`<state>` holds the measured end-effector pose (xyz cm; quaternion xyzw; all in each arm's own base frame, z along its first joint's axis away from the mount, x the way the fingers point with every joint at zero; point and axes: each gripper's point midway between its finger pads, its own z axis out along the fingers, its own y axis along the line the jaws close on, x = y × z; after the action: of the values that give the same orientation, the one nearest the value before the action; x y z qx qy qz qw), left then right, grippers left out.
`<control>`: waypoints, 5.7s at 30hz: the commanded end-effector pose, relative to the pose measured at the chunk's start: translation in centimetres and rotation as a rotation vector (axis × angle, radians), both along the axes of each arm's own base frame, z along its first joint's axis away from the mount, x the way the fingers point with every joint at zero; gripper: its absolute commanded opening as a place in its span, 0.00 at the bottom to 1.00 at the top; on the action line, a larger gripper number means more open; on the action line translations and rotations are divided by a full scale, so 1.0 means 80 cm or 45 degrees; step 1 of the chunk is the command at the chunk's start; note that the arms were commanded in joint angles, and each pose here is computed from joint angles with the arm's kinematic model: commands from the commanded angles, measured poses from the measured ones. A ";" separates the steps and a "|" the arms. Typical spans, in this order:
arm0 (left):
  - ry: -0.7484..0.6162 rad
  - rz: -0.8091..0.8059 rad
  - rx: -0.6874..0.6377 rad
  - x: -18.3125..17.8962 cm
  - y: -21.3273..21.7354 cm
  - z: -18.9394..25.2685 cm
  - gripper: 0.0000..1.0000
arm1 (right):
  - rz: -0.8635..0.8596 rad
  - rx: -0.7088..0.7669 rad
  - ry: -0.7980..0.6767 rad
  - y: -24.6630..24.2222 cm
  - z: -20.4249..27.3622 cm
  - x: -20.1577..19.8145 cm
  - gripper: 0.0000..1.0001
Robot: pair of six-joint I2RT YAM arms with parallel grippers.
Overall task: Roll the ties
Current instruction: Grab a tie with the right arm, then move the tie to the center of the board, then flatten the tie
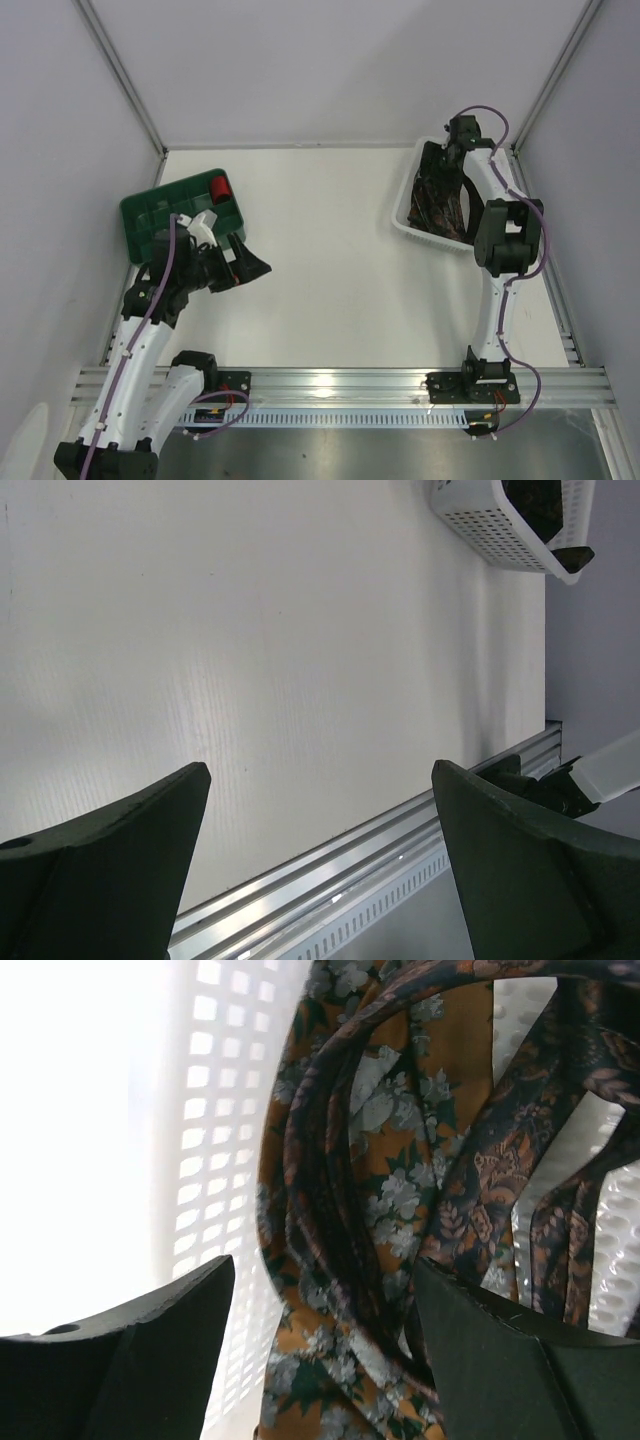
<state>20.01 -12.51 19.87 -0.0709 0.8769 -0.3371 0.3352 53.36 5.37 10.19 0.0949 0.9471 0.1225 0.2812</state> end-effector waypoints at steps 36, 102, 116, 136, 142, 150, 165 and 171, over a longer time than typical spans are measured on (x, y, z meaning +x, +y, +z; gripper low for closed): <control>0.034 -0.022 0.025 0.024 0.000 -0.002 1.00 | 0.067 0.020 0.032 -0.027 -0.016 -0.062 0.87; -0.310 -0.010 -0.158 0.002 -0.012 0.121 1.00 | 0.602 1.225 -0.759 0.195 0.622 -0.326 0.00; -0.436 0.081 -0.158 -0.037 0.005 0.166 1.00 | 0.712 1.406 -0.358 0.198 0.589 -0.471 0.00; -0.219 0.062 0.064 -0.106 0.030 0.123 0.89 | 0.056 0.487 1.046 0.398 -0.014 -0.313 0.00; -0.083 0.076 0.040 -0.100 0.026 0.095 0.89 | 0.031 0.509 1.078 0.409 -0.071 -0.315 0.36; 0.176 0.005 0.008 -0.073 0.005 0.035 0.86 | 0.347 0.491 0.683 0.374 0.025 -0.296 1.00; 0.398 -0.243 0.099 -0.052 -0.087 -0.015 0.77 | 0.463 0.034 0.389 0.181 0.025 -0.434 0.78; 0.576 -0.393 0.300 -0.086 -0.125 -0.064 0.79 | 0.258 0.071 0.461 0.139 -0.006 -0.520 0.87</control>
<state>13.78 -20.89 15.20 0.0210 0.9587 -0.2673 0.0953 12.53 16.77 8.78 -0.0239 0.9873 0.1488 0.0499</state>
